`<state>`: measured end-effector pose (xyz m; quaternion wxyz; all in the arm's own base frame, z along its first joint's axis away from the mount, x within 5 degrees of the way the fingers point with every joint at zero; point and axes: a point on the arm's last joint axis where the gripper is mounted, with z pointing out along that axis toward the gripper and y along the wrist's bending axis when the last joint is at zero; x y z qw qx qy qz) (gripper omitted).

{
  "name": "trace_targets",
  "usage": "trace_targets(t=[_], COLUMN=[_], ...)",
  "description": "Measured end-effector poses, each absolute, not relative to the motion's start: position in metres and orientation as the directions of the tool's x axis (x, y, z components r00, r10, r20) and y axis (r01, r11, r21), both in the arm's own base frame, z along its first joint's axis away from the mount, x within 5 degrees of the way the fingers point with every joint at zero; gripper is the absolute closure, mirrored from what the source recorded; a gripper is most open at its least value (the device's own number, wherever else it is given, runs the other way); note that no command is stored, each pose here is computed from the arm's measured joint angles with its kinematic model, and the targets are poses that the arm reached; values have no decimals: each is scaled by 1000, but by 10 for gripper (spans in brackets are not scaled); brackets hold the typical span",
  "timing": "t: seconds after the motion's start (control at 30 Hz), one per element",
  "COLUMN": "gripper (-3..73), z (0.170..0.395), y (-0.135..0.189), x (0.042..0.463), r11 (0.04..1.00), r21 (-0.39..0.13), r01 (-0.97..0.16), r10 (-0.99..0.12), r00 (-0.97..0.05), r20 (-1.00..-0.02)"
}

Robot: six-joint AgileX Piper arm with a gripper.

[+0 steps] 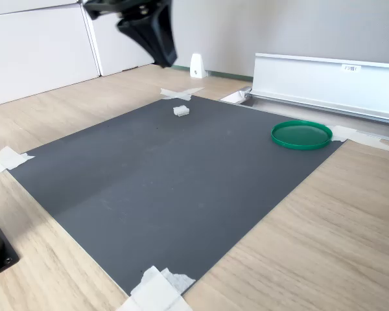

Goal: Grasp a white terminal and put it on the green lid.

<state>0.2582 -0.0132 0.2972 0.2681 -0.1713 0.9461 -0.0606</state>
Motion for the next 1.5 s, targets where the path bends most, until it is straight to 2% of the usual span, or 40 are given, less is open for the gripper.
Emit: trace_targets(t=[0.1, 0.27, 0.37, 0.43, 0.57, 0.7, 0.8, 0.9, 1.17, 1.5], gripper=[599, 357, 190, 107, -3, -26, -28, -28, -29, -29], z=[298, 290, 277, 267, 246, 225, 214, 207, 194, 182], y=[7, 43, 57, 64, 71, 73, 79, 85, 94, 94], x=[283, 319, 336, 347, 367, 378, 380, 382, 388, 392], r11=[899, 869, 870, 879, 917, 947, 948, 946, 965, 967], r21=[-211, -168, -137, -118, -71, -32, -20, -11, 41, 36], r01=[-385, -466, -474, -462, -393, -320, -317, -325, -257, -252], r10=[-439, -493, -490, -473, -394, -317, -312, -316, -237, -234], r00=[-779, -777, -797, -815, -866, -910, -918, -913, -932, -936], r20=[-448, -392, -354, -336, -307, -268, -246, -256, -275, -264])
